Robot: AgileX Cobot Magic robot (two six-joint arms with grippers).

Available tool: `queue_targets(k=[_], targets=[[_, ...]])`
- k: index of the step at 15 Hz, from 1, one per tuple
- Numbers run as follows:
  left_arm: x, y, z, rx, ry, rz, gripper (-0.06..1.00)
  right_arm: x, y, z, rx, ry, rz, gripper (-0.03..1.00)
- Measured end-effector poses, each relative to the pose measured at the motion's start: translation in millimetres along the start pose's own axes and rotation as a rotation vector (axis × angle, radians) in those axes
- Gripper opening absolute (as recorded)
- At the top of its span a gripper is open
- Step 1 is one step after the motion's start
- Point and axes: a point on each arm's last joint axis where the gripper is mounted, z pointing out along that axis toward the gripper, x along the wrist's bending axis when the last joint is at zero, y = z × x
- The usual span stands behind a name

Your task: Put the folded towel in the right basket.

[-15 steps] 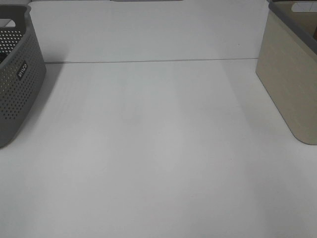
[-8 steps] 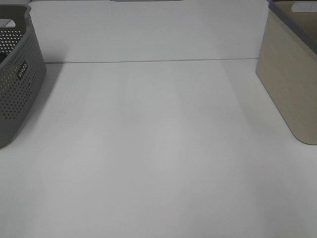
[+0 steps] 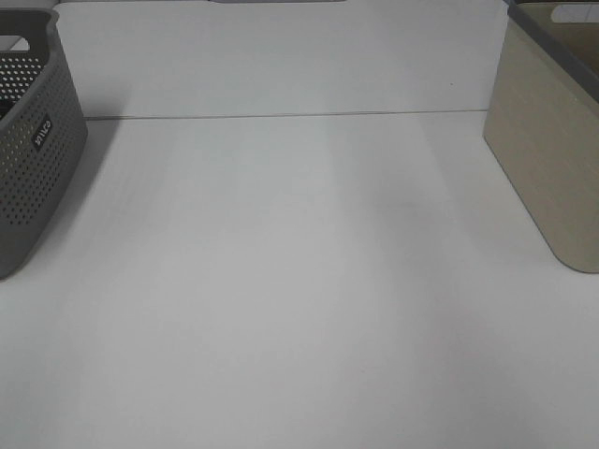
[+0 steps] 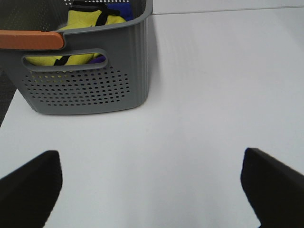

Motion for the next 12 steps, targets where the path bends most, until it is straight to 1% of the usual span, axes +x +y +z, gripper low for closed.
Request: queue_targets(k=[2, 4, 5, 9, 12], targets=[[0, 0, 0, 0.0, 0.0, 0.0, 0.97, 4, -23, -19, 0.038, -0.012, 0.018, 0.72], [0, 0, 0, 0.0, 0.0, 0.0, 0.97, 7, -60, -35, 0.105, -0.039, 0.019, 0.72], [0, 0, 0, 0.0, 0.0, 0.0, 0.97, 9, -70, -38, 0.122, -0.041, 0.021, 0.72], [0, 0, 0, 0.0, 0.0, 0.0, 0.97, 18, -162, -53, 0.273, -0.03, 0.051, 0.72], [0, 0, 0, 0.0, 0.0, 0.0, 0.97, 24, -235, -61, 0.355, -0.026, 0.072, 0.72]])
